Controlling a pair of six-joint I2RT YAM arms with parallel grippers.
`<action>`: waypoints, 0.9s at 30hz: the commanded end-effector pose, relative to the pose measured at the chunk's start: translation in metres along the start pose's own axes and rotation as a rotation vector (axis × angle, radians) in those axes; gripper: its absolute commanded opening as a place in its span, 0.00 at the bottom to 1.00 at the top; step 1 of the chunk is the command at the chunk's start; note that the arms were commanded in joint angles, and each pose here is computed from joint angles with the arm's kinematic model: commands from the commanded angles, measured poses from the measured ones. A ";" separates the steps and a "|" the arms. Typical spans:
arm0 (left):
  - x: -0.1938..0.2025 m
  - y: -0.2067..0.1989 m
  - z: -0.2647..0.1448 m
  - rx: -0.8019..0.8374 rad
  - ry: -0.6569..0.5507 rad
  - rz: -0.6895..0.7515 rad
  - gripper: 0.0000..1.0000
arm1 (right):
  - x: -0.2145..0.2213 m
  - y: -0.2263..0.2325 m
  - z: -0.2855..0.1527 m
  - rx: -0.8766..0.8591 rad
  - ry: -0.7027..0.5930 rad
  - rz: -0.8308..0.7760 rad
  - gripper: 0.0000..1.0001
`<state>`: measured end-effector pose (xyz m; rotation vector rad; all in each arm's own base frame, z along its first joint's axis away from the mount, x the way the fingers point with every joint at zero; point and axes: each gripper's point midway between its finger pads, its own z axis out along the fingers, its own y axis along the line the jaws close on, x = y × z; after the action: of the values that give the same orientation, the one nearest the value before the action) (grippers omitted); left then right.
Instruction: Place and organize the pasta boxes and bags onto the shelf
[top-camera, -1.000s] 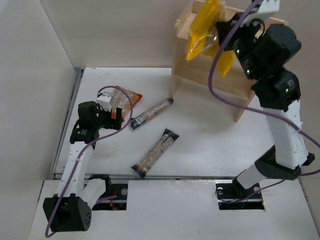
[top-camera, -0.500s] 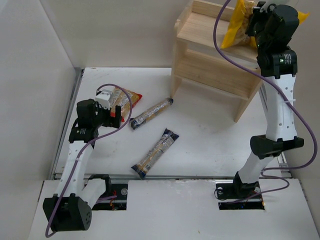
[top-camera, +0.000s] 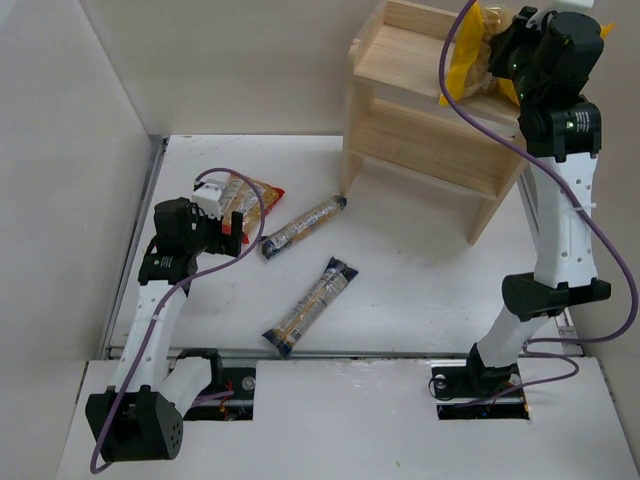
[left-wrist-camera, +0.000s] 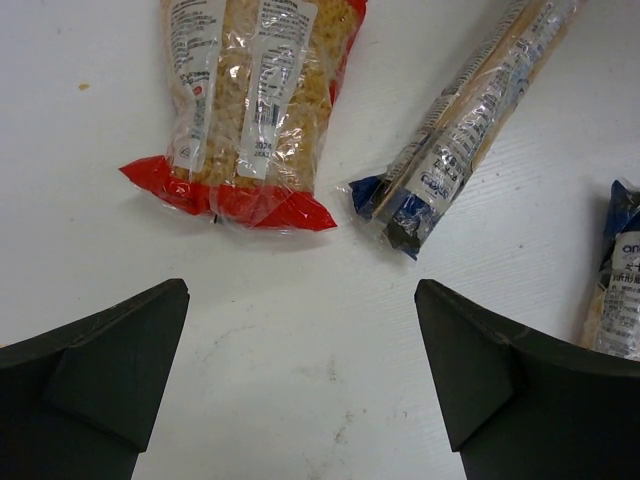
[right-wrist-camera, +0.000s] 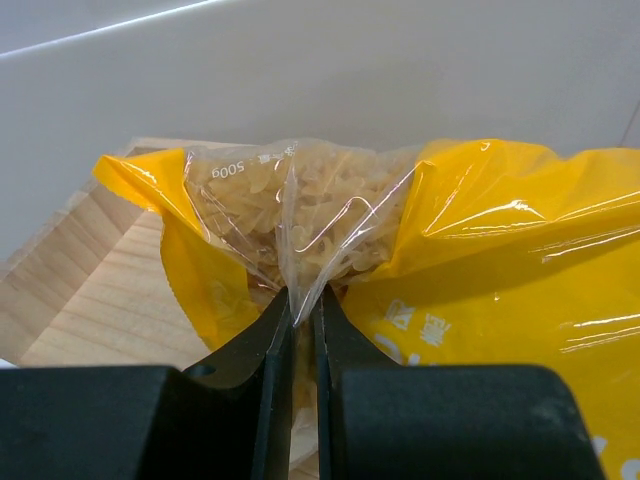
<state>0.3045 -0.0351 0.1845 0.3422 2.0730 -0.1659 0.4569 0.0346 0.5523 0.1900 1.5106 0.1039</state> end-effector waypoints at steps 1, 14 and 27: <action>-0.018 0.002 -0.002 -0.007 -0.055 0.030 1.00 | 0.007 -0.008 0.007 0.006 0.026 0.040 0.15; -0.014 0.009 -0.004 -0.026 -0.045 0.018 1.00 | -0.020 -0.007 -0.018 0.034 -0.058 -0.048 1.00; -0.068 0.022 0.103 0.039 0.111 0.104 1.00 | 0.009 0.054 -0.102 -0.175 -0.129 -0.135 1.00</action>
<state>0.3986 -0.0407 0.1858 0.4337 2.1590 -0.1185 0.3760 0.0710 0.5294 0.0263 1.4862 0.0297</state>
